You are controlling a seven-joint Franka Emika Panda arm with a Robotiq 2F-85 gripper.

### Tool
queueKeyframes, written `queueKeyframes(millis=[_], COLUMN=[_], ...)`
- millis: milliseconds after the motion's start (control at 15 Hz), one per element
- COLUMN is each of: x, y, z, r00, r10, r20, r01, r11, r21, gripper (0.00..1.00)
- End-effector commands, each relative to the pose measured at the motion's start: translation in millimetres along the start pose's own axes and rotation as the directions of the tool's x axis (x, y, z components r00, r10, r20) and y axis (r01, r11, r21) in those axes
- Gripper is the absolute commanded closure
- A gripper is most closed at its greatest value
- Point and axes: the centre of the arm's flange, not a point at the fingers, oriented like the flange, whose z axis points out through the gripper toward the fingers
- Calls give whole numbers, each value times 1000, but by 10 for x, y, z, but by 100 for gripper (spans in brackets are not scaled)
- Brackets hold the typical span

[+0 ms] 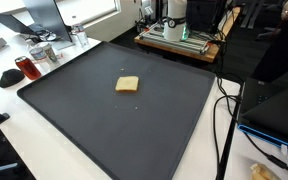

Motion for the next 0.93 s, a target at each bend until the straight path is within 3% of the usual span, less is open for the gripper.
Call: queueKeyframes(millis=[0, 533, 867], x=[307, 513, 671], y=[108, 345, 288], z=[441, 1551, 1922], r00=[998, 981, 978], r10=[58, 182, 180], r20=[36, 64, 105], r01=[-58, -178, -162], r11=[998, 982, 973], r21=[16, -63, -161], gripper=[99, 99, 99])
